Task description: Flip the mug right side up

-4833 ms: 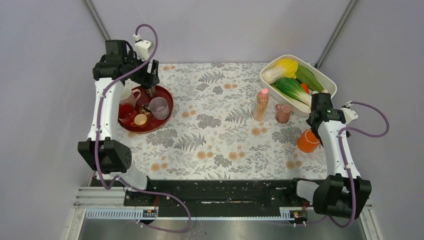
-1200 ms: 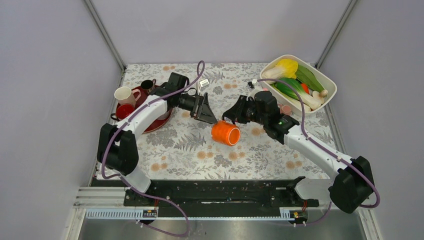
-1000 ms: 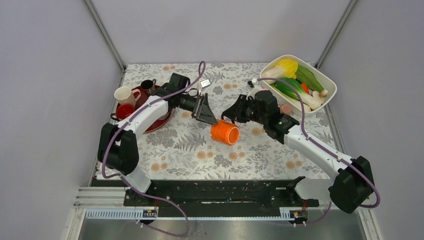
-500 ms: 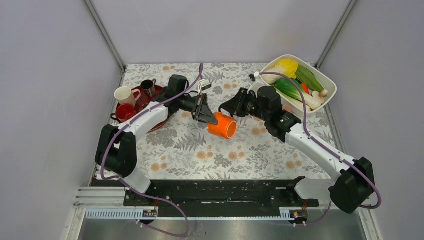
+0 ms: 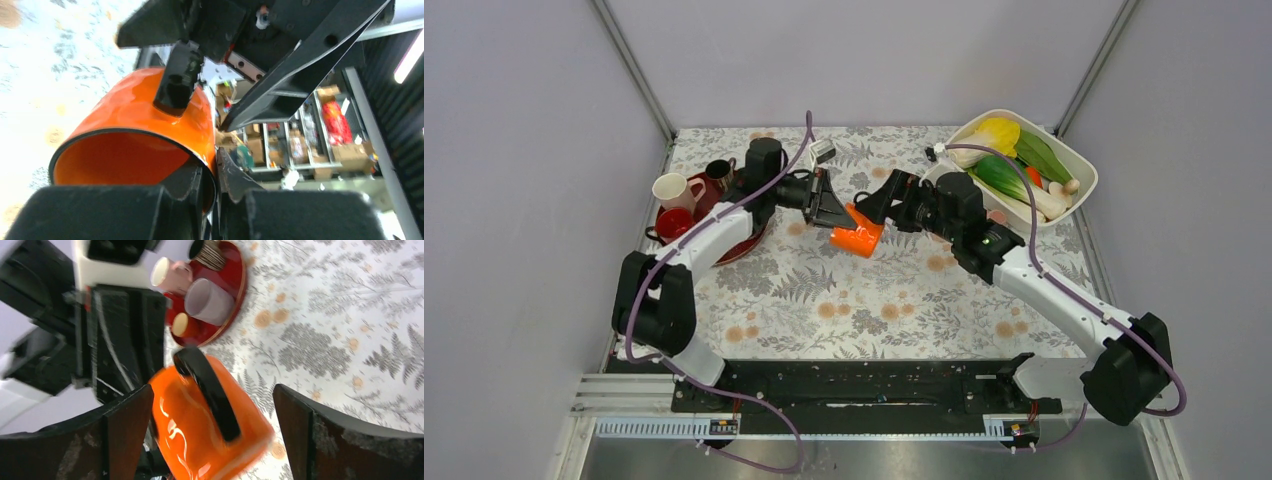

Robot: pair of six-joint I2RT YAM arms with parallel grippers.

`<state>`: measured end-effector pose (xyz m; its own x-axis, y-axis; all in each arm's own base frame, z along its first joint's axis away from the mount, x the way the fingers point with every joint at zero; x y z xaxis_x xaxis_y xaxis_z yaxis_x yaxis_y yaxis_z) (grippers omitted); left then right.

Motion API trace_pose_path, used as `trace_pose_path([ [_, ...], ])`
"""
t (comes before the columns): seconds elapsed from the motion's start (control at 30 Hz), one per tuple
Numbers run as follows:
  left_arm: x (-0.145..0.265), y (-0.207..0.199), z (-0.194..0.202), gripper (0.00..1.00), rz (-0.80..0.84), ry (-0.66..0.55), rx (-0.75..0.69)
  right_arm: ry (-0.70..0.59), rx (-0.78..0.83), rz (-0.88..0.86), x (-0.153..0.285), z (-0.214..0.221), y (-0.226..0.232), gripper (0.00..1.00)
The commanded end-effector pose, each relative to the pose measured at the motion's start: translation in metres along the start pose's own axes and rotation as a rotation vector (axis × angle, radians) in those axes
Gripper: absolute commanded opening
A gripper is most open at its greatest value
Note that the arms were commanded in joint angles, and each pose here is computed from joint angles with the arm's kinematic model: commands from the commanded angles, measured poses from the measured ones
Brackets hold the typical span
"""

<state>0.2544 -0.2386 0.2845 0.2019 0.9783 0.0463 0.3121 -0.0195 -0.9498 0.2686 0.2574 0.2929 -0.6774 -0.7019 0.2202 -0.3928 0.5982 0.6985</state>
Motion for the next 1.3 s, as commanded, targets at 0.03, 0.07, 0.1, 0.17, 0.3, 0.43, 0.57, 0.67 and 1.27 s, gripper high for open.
trace_pose_path([
  [0.03, 0.019, -0.004, -0.017, 0.0, -0.227, -0.068, -0.183, -0.017, -0.007, 0.118, -0.001, -0.003, -0.011, 0.99],
  [0.07, 0.021, -0.003, -0.017, 0.0, -0.284, -0.059, -0.206, -0.021, -0.008, 0.129, 0.0, -0.003, -0.013, 0.99],
  [0.1, 0.025, 0.001, -0.018, 0.0, -0.36, -0.057, -0.235, -0.027, -0.008, 0.139, 0.0, -0.004, -0.014, 1.0],
  [0.17, 0.04, 0.011, -0.021, 0.0, -0.563, -0.039, -0.308, -0.036, -0.005, 0.167, 0.003, -0.006, -0.016, 0.99],
  [0.3, 0.083, 0.022, -0.031, 0.0, -0.959, 0.004, -0.484, -0.052, 0.018, 0.21, 0.01, -0.011, -0.018, 1.0],
  [0.43, 0.125, 0.028, -0.057, 0.0, -1.267, 0.02, -0.607, -0.043, 0.028, 0.227, 0.013, -0.005, -0.024, 1.0],
  [0.57, 0.16, 0.039, -0.099, 0.0, -1.429, -0.016, -0.625, -0.017, 0.024, 0.234, 0.013, 0.003, -0.03, 0.99],
  [0.67, 0.181, 0.057, -0.128, 0.0, -1.509, -0.026, -0.607, -0.002, 0.028, 0.242, 0.016, 0.008, -0.034, 0.99],
  [1.27, 0.248, 0.184, -0.162, 0.0, -1.625, 0.064, -0.44, 0.021, 0.031, 0.292, 0.031, 0.02, -0.046, 0.99],
])
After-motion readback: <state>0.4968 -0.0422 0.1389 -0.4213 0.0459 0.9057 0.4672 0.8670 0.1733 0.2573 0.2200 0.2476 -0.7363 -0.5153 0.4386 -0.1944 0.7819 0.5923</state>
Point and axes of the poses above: each gripper's point midway between its finger pads, its own x axis back along the fingers, its own y axis along the line the jaws close on, z = x × y, the point moved 5 cm from there along x, back along the fingers, and after that the axes turned 1 degree about x, right-handed, at the moved point
